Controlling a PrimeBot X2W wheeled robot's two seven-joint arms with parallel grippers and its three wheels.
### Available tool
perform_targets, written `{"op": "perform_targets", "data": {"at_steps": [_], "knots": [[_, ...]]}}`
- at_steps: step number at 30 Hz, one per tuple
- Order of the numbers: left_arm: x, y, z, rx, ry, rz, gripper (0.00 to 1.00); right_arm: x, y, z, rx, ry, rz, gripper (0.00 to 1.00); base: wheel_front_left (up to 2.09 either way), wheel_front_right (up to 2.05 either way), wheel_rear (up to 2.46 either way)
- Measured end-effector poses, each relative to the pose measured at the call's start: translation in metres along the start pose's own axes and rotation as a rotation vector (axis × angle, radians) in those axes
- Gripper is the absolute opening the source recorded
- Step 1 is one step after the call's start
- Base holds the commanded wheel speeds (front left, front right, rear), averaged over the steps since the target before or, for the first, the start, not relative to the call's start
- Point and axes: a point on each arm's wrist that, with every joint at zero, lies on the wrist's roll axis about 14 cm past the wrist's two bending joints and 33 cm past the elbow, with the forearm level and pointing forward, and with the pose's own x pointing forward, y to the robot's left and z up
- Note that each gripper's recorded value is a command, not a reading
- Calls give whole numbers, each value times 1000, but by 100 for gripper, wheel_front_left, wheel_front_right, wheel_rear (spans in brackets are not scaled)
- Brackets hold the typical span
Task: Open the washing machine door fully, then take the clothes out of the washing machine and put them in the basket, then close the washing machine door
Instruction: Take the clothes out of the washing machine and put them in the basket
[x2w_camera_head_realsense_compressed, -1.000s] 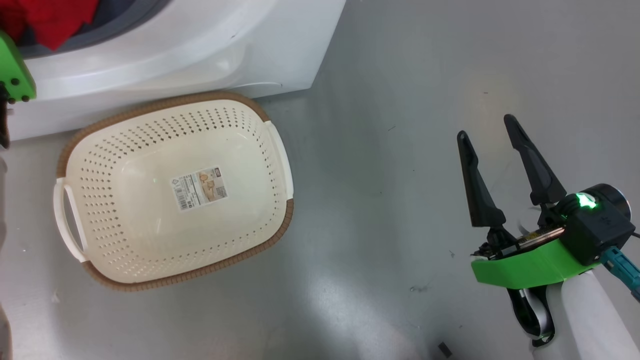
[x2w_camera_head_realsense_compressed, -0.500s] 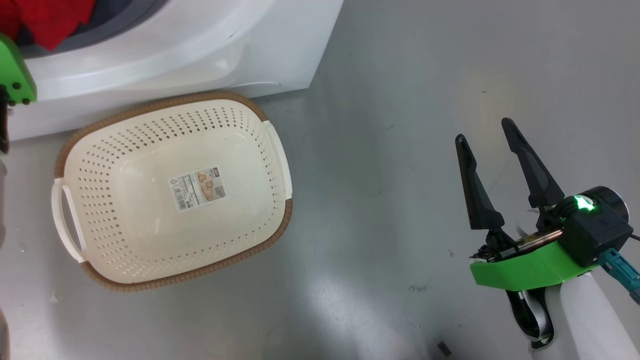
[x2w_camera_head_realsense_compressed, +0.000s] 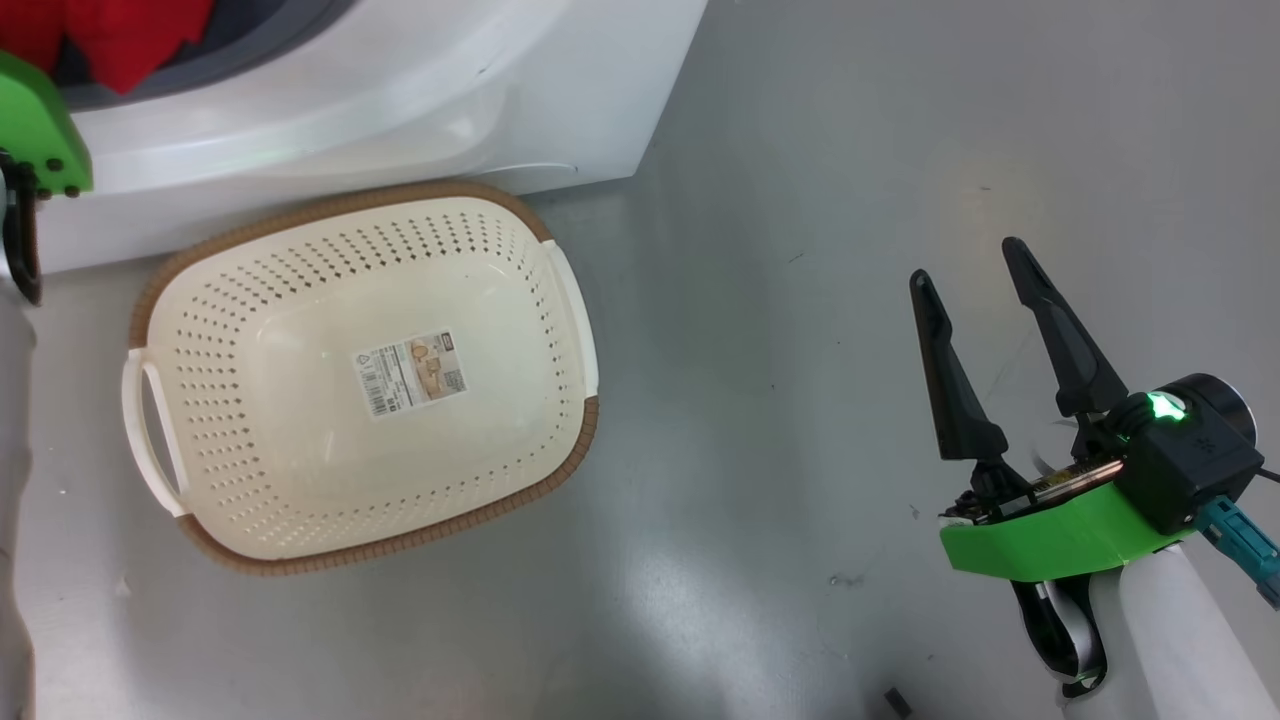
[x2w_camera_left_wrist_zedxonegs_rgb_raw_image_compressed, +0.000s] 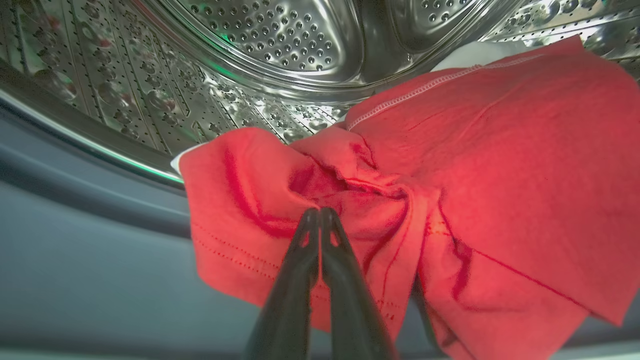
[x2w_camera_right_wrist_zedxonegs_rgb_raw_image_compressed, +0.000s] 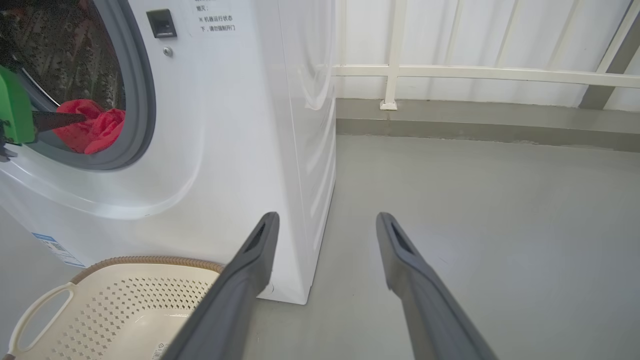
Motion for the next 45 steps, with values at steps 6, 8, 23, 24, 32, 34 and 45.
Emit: {"op": "perform_targets", "data": {"at_steps": [6, 8, 23, 24, 32, 34, 45], "knots": [[-2, -3, 17, -16, -75, -13, 0, 2, 4, -1, 6, -1, 11, 100, 0, 0, 0], [-3, -4, 24, -27, -99, -14, 0, 3, 6, -1, 9, 0, 16, 100, 0, 0, 0], [-36, -2, 48, -68, -279, -40, 0, 8, 17, 4, 22, -18, 47, 100, 0, 0, 0], [-40, 0, 48, -70, -287, -36, 0, 8, 18, 5, 23, -23, 48, 100, 0, 0, 0], [-77, 1, 69, -111, -402, -43, 0, 7, 23, 20, 24, -58, 59, 100, 0, 0, 0], [-87, 2, 74, -117, -430, -43, 0, 7, 24, 24, 24, -67, 62, 100, 0, 0, 0], [-137, 7, 82, -132, -504, -42, 0, 0, 21, 51, 41, -131, 48, 100, 0, 0, 0]]}}
